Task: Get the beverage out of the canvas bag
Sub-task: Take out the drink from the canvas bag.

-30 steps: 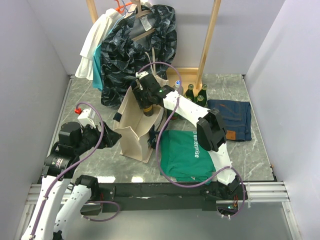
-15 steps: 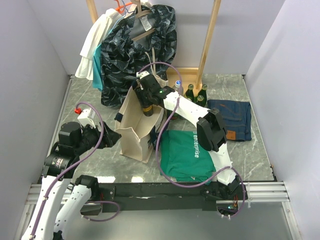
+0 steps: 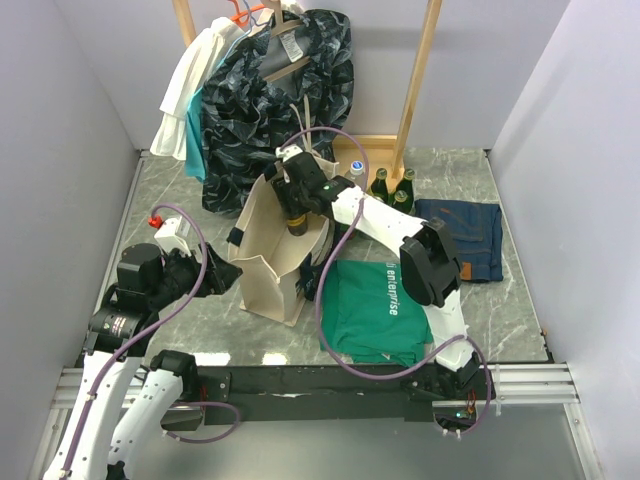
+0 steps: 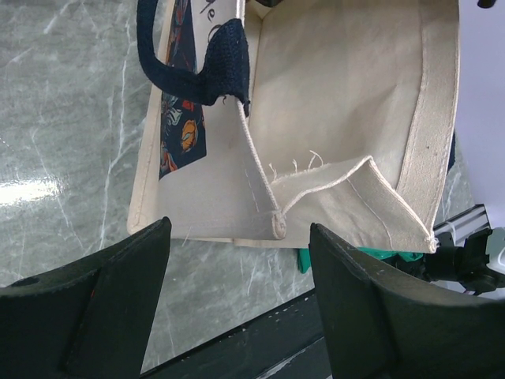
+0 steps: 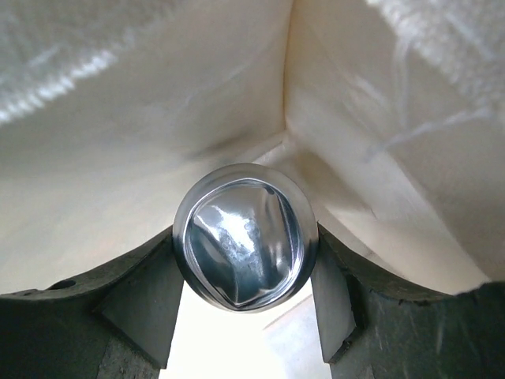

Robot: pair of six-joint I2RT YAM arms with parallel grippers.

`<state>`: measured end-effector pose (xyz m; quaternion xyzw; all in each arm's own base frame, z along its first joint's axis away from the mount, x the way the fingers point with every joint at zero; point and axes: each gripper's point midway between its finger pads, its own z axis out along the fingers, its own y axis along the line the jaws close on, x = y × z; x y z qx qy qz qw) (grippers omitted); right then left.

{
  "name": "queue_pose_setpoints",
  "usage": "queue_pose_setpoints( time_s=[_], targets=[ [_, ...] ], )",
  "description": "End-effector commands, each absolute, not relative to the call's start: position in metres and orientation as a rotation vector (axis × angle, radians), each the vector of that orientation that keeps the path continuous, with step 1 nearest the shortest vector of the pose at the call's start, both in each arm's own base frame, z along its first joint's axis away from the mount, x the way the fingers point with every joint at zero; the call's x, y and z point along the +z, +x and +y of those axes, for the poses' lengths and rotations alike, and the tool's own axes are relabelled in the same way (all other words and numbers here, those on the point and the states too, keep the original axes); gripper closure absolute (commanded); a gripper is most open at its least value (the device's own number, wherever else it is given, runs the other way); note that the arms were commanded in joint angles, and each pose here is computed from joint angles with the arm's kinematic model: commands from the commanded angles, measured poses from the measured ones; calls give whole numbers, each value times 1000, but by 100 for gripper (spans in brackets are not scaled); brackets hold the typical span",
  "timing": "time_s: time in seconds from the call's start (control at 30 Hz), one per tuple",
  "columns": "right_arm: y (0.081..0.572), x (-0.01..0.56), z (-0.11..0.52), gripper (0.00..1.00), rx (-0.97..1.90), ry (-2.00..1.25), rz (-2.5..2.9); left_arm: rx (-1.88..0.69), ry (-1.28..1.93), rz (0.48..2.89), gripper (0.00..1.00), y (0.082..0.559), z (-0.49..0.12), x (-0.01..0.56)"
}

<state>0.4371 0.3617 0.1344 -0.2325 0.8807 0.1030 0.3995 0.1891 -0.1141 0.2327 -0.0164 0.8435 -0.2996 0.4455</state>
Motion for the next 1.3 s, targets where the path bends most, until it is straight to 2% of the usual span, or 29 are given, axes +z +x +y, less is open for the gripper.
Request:
queue_pose_setpoints(
  time_s=[0.0,0.57,1.27],
  targets=[
    [433,203,365,100,338,-580,2078,-752,-38,2077,24,190,-115,235],
    [415,215,373,100,357,-653,2010,-756,-32,2074,24,189,-115,236],
    [411,277,356,100,347,-529,1881,-754,-35,2072,24,189,-114,236]
  ],
)
